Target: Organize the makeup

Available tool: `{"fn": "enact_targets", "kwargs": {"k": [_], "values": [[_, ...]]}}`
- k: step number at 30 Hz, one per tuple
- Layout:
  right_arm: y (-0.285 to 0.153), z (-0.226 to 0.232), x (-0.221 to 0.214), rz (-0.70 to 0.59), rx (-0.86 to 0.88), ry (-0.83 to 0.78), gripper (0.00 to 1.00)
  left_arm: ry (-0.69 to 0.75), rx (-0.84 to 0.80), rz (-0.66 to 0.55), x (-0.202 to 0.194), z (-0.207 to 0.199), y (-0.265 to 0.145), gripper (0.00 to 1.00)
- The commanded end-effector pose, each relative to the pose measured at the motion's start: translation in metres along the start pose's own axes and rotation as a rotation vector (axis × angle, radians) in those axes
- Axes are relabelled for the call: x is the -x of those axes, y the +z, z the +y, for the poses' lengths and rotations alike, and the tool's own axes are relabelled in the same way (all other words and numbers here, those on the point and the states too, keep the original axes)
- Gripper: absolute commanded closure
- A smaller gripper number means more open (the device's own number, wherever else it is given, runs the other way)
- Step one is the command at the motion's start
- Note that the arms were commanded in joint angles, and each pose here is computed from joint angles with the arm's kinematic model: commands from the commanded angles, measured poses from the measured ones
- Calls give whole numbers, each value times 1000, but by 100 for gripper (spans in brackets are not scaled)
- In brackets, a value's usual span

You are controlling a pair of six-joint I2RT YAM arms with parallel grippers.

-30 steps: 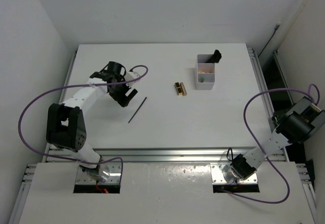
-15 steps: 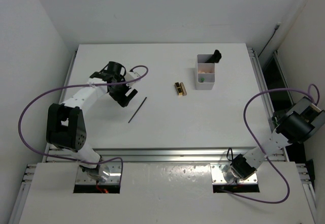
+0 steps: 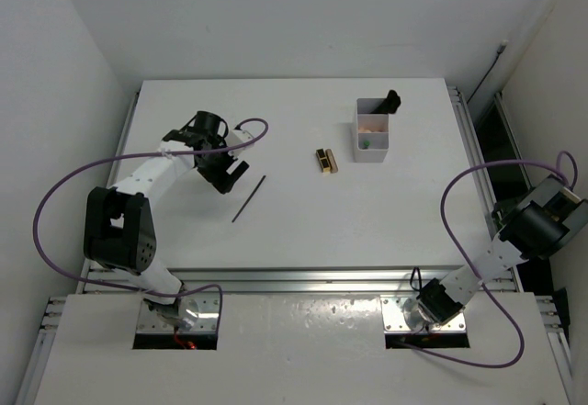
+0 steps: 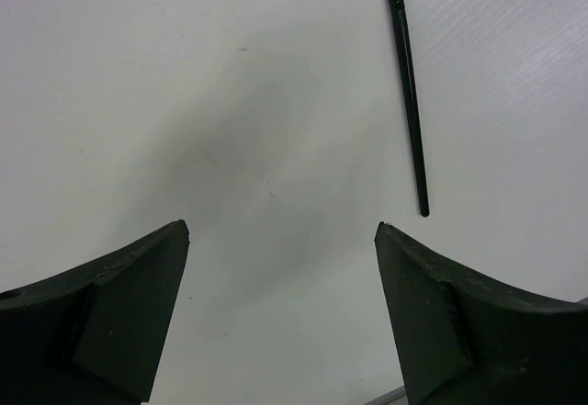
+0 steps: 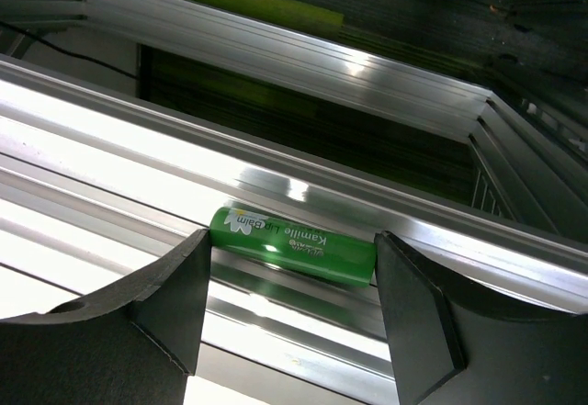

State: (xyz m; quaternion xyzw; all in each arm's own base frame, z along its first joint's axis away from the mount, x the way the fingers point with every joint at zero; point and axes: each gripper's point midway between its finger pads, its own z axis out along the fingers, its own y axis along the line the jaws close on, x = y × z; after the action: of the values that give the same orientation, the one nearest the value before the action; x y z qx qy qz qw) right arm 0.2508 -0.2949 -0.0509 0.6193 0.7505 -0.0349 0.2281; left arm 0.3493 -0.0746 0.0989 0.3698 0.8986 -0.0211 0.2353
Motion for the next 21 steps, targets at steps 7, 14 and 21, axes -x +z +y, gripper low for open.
{"fn": "enact_targets", "kwargs": {"k": [7, 14, 21], "values": [[-26, 25, 29, -112, 121, -116, 69, 19, 6, -31, 10, 1, -6, 11], [-45, 37, 38, -155, 175, -172, 69, 20, 11, -38, 12, 2, -8, 11], [-81, 49, 46, -235, 211, -213, 69, 40, 11, -38, 10, 1, -10, 11]]}}
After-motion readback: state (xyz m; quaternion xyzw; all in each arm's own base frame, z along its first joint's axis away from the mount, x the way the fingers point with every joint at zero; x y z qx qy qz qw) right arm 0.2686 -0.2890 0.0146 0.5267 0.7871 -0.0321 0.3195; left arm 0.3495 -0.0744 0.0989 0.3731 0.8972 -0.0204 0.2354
